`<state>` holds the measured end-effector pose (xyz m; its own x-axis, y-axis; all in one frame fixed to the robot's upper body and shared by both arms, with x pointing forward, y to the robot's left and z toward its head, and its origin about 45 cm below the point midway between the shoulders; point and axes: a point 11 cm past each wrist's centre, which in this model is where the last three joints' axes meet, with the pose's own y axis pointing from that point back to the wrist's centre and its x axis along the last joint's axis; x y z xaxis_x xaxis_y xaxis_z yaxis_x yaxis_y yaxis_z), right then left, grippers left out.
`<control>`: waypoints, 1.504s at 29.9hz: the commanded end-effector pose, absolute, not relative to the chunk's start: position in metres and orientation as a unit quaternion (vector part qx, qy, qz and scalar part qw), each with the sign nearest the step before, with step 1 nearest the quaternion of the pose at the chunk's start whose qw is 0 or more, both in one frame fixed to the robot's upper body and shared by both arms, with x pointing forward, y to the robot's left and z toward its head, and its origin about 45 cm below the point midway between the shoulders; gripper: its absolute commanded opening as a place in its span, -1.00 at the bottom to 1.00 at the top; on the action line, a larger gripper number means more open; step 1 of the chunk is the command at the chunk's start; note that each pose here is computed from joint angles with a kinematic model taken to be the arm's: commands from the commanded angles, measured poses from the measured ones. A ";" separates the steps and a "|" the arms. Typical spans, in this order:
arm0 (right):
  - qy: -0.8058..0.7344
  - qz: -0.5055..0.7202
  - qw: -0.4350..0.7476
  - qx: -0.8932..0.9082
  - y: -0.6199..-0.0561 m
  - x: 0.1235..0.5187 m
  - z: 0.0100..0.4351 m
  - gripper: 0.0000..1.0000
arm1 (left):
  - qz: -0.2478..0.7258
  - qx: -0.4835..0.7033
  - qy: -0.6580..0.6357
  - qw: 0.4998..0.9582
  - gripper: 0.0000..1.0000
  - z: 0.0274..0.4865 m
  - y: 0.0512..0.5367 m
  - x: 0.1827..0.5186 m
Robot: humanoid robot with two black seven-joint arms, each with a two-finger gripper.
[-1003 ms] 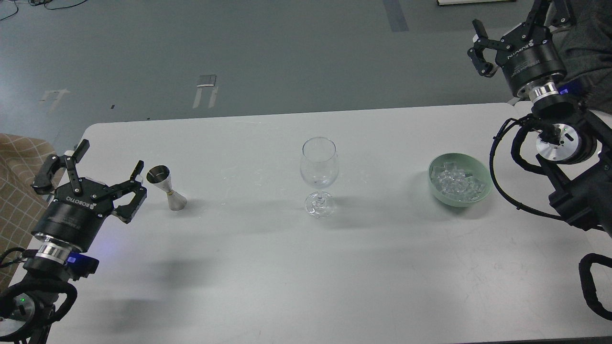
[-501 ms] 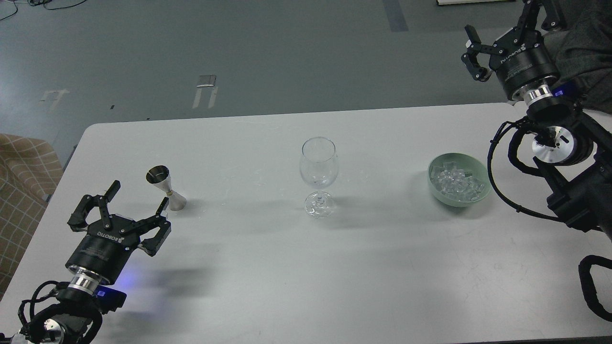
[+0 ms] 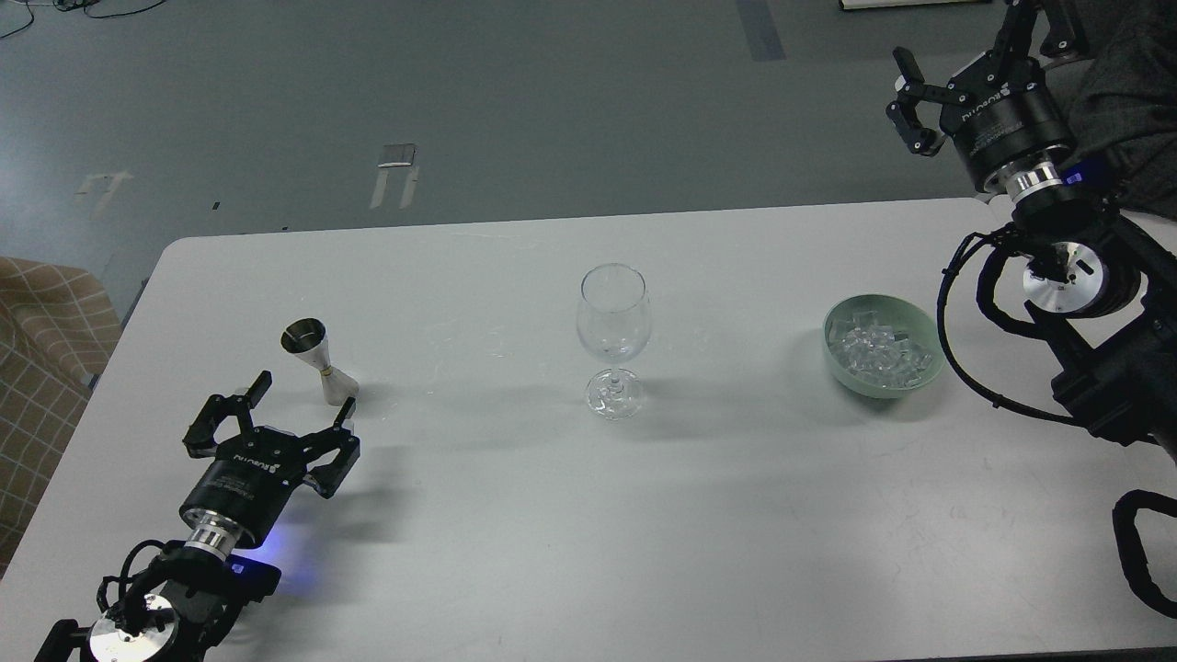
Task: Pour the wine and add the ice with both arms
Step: 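Close the left gripper around the metal jigger, then lift the jigger upright with the left gripper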
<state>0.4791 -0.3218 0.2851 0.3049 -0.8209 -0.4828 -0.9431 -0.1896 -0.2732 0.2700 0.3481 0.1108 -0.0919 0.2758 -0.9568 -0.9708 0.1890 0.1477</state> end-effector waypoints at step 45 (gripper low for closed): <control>0.585 0.115 0.260 -0.760 -0.329 0.475 0.279 1.00 | 0.555 -0.351 0.510 0.555 0.77 0.096 0.351 0.354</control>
<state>0.4755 -0.3289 0.2789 0.2895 -0.8280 -0.4802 -0.9487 -0.1817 -0.2586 0.3498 0.3532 0.0958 -0.1379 0.2599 -0.9558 -0.9749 0.1347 0.1772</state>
